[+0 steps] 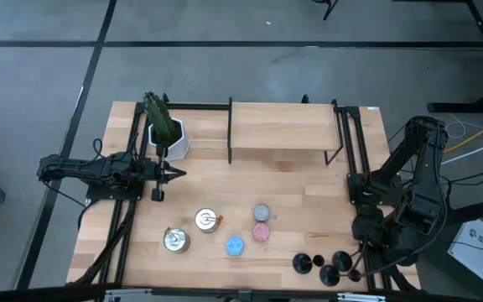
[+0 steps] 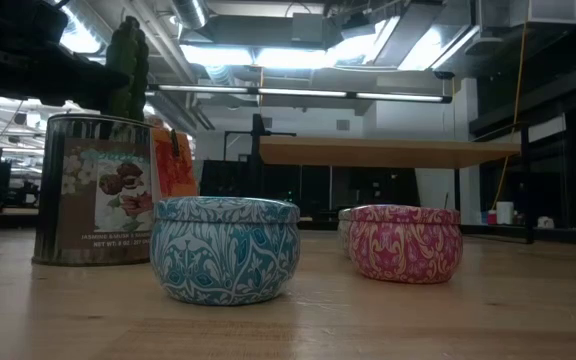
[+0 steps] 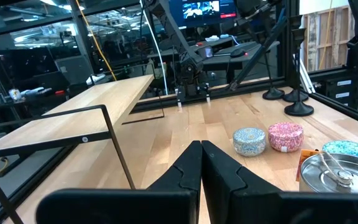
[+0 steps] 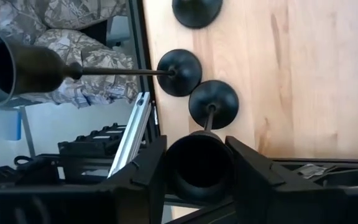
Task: Pick & Place candle stick holders
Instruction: Put the right black candle holder on the shelf
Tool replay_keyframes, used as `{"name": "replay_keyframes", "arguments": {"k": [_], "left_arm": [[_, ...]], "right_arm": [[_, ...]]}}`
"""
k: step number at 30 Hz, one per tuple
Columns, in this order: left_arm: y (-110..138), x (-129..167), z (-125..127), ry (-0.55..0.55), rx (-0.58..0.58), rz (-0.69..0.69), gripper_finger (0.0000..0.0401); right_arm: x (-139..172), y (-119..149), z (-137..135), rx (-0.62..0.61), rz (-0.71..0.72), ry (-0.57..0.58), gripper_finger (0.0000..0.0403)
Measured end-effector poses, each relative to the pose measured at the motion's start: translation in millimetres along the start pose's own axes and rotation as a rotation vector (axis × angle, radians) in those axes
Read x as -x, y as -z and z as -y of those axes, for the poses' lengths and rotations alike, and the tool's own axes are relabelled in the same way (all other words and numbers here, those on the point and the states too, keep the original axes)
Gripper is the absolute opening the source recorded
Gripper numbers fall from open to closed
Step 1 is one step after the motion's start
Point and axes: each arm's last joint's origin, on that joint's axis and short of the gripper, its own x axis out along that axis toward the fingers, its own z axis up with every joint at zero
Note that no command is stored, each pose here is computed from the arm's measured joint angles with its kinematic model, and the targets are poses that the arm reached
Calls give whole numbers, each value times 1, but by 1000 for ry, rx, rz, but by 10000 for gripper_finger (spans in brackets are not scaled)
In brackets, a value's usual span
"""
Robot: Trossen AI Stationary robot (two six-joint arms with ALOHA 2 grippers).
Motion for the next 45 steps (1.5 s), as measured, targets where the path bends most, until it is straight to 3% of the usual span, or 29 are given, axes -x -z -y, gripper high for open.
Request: {"name": "replay_keyframes", "arguments": {"k": [15,28,45], "left_arm": [[0,0,0,0,0,0,4],[0,0,0,0,0,0,4],[0,0,0,0,0,0,4]], "right_arm": [[4,-1,5,-89,-55,27,134],[60,-24,20,-181,-41,148,134],[120,-59,33,-204,261,112,134]]}}
